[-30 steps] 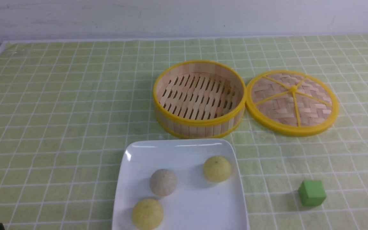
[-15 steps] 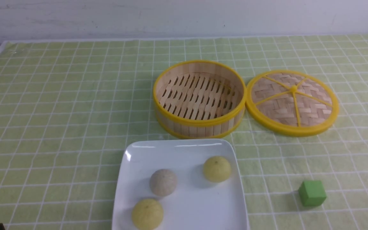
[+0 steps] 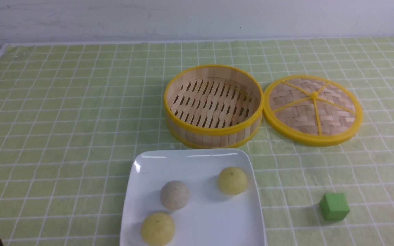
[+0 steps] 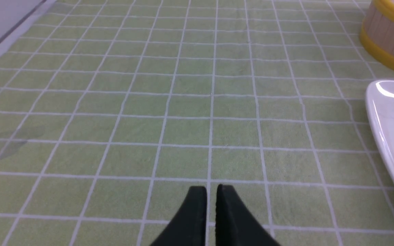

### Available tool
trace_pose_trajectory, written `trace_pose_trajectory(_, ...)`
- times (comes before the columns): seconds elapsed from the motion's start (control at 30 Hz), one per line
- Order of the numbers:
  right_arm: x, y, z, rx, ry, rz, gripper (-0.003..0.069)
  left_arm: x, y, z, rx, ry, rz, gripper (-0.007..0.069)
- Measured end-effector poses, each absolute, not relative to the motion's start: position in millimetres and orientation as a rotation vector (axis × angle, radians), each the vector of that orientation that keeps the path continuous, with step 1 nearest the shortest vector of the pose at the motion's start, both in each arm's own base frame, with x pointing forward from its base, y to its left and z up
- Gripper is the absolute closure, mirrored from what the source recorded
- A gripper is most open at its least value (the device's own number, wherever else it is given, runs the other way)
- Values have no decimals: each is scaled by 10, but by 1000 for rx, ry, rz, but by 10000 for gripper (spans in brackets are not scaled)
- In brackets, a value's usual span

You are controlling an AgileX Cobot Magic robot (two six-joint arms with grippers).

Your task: Put the steamed buns into the plate on the green tablecloth.

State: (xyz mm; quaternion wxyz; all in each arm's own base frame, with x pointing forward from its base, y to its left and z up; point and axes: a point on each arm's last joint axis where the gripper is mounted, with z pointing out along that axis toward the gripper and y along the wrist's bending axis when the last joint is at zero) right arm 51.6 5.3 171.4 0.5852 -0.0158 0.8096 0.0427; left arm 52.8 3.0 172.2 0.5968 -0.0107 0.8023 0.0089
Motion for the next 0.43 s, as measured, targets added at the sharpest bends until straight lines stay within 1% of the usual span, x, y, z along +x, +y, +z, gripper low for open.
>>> trace_pose_trajectory(0.43,516,53,1714,-37,1888,100,520,528,37,1723,-13,1862,41,536)
